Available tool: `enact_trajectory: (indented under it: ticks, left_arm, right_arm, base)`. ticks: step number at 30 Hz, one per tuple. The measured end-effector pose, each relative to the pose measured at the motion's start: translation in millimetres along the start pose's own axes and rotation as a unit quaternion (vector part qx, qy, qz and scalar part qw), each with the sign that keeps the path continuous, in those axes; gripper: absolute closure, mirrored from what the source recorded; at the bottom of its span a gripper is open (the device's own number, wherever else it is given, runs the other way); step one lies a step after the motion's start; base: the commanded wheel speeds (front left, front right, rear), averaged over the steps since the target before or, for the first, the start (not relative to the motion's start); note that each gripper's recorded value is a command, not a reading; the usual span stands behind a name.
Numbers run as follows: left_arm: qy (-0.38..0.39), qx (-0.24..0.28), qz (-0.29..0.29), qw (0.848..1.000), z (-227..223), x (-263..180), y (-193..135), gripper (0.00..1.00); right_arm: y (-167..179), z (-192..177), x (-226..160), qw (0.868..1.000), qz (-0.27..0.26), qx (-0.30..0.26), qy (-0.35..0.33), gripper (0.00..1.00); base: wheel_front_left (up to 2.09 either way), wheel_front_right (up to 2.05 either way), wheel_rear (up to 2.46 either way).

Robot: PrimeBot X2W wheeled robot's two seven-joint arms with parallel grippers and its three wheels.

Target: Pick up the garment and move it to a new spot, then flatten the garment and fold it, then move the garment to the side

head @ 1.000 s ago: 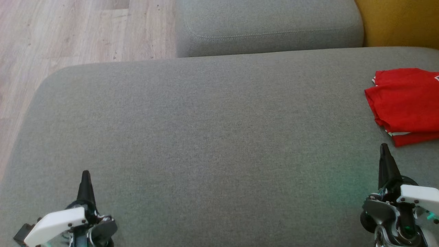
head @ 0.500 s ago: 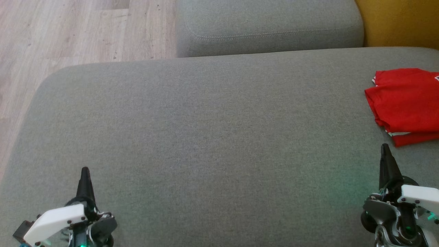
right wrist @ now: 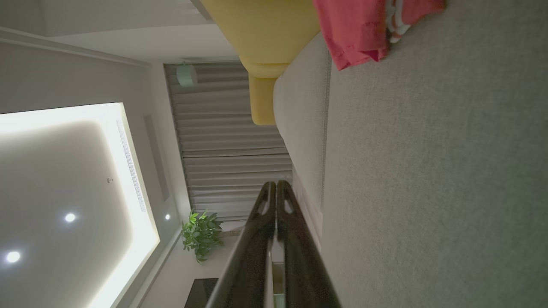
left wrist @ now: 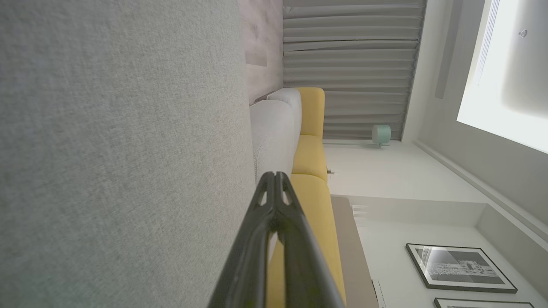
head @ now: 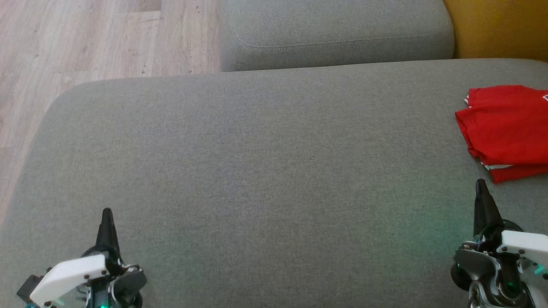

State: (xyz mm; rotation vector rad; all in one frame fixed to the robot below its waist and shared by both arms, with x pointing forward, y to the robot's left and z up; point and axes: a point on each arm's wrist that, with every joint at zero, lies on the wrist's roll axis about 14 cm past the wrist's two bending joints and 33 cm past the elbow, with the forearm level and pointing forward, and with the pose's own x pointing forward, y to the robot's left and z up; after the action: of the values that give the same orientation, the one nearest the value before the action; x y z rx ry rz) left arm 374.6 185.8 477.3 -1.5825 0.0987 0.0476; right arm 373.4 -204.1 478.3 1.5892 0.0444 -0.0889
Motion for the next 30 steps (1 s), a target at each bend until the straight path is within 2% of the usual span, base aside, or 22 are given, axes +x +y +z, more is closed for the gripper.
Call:
enact_trajectory:
  ticks: [30]
  left_arm:
    - [-0.006, -0.003, -0.001, 1.0, 3.9, -0.3, -0.2, 1.0]
  right_arm:
    - [-0.1, 1.3, -0.1, 1.0, 0.0, 0.001, -0.002, 1.0]
  base:
    - [0.0, 0.0, 0.0]
